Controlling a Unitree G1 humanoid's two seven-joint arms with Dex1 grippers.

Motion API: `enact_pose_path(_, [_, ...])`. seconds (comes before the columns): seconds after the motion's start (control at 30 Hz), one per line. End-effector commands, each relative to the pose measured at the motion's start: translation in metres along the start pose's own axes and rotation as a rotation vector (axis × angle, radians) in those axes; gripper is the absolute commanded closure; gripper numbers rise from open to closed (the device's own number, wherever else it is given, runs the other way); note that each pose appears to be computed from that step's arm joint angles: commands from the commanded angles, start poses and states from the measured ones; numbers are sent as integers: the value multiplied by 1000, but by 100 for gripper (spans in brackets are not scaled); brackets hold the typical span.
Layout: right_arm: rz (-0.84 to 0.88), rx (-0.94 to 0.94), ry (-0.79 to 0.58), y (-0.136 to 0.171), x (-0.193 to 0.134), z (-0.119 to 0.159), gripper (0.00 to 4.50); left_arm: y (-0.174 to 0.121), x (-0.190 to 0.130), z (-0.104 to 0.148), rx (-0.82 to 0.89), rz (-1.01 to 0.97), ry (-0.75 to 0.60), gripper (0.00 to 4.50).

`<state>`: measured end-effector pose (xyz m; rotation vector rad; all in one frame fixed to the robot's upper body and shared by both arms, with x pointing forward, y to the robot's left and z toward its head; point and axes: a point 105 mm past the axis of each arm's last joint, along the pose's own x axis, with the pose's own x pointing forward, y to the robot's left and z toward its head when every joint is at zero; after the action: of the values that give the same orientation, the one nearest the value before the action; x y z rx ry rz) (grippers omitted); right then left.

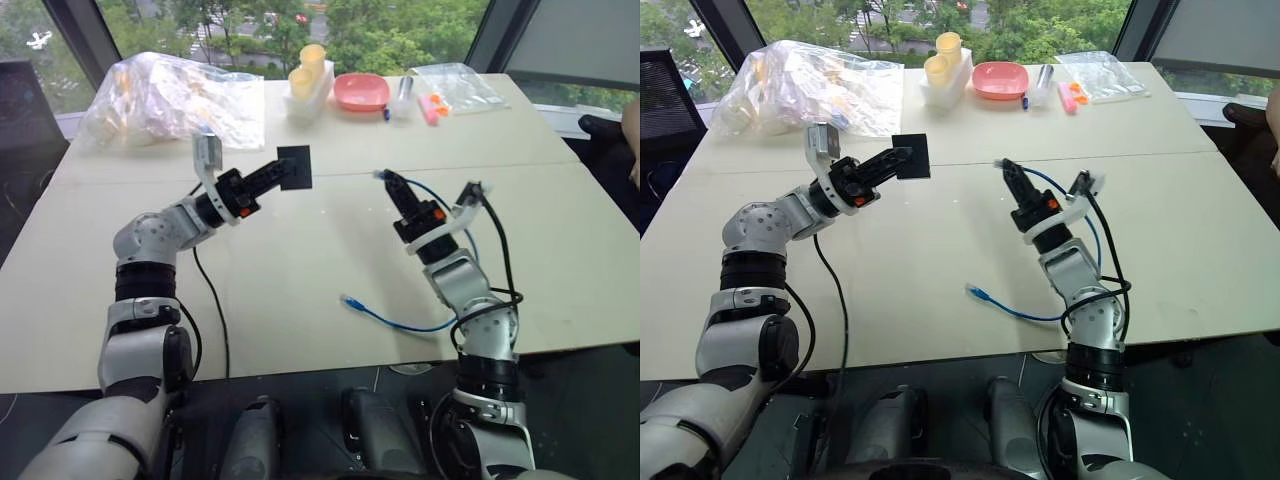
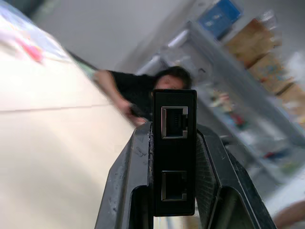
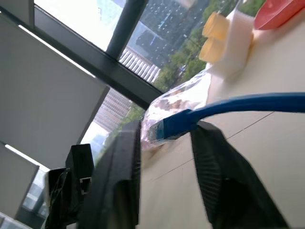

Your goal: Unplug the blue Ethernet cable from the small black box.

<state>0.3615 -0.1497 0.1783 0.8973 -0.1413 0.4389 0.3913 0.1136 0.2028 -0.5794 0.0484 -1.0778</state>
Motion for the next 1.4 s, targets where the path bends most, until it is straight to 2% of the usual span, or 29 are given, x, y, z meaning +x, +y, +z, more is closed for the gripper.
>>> enact_pose_path(0.03, [-258, -117, 28, -48, -7, 7, 156, 0, 21, -6, 278, 69, 19, 398])
enact_pose_path(0.13, [-399, -226, 157, -75, -13, 1, 156, 6, 40, -27, 569, 165, 53, 398])
enact_pose_path(0.17, [-447, -284, 261, -83, -19, -9, 156, 6, 47, -35, 639, 189, 54, 398])
enact_pose_path(0.27, [-526, -448, 438, -98, -35, -20, 156, 4, 60, -52, 721, 193, 49, 398])
enact_pose_path(0.33, [-469, -471, 446, -88, -34, -19, 156, 4, 64, -58, 738, 202, 31, 398])
enact_pose_path(0.5, [-363, -533, 406, -58, -37, 1, 156, 12, 73, -92, 751, 242, 46, 398])
enact_pose_path(0.53, [-350, -536, 394, -53, -37, 4, 152, 13, 73, -98, 737, 242, 59, 296])
enact_pose_path(0.57, [-340, -544, 379, -49, -38, 8, 152, 15, 73, -103, 727, 249, 65, 275])
enact_pose_path(0.63, [-322, -549, 359, -43, -37, 12, 152, 17, 73, -108, 717, 251, 73, 193])
enact_pose_path(0.77, [-220, -552, 303, -23, -36, 18, 152, 22, 69, -102, 726, 278, 69, 61])
enact_pose_path(0.8, [-180, -552, 296, -16, -37, 19, 152, 23, 67, -94, 734, 280, 59, 27])
enact_pose_path(0.87, [-124, -557, 280, -7, -39, 21, 152, 21, 63, -74, 758, 282, 21, 27])
enact_pose_path(0.93, [-88, -572, 262, -1, -44, 27, 152, 16, 51, -41, 766, 298, -7, 27])
enact_pose_path(1.03, [-82, -615, 247, -2, -52, 35, 152, -5, 29, -14, 706, 250, 7, 27])
enact_pose_path(1.13, [-76, -656, 251, -4, -58, 38, 152, -24, 5, -1, 600, 239, 41, 27])
enact_pose_path(1.23, [-74, -719, 281, -10, -66, 39, 152, -37, -34, 0, 561, 246, 154, 27])
enact_pose_path(1.4, [-62, -779, 331, -17, -79, 31, 152, -32, -76, -4, 532, 394, 193, 27])
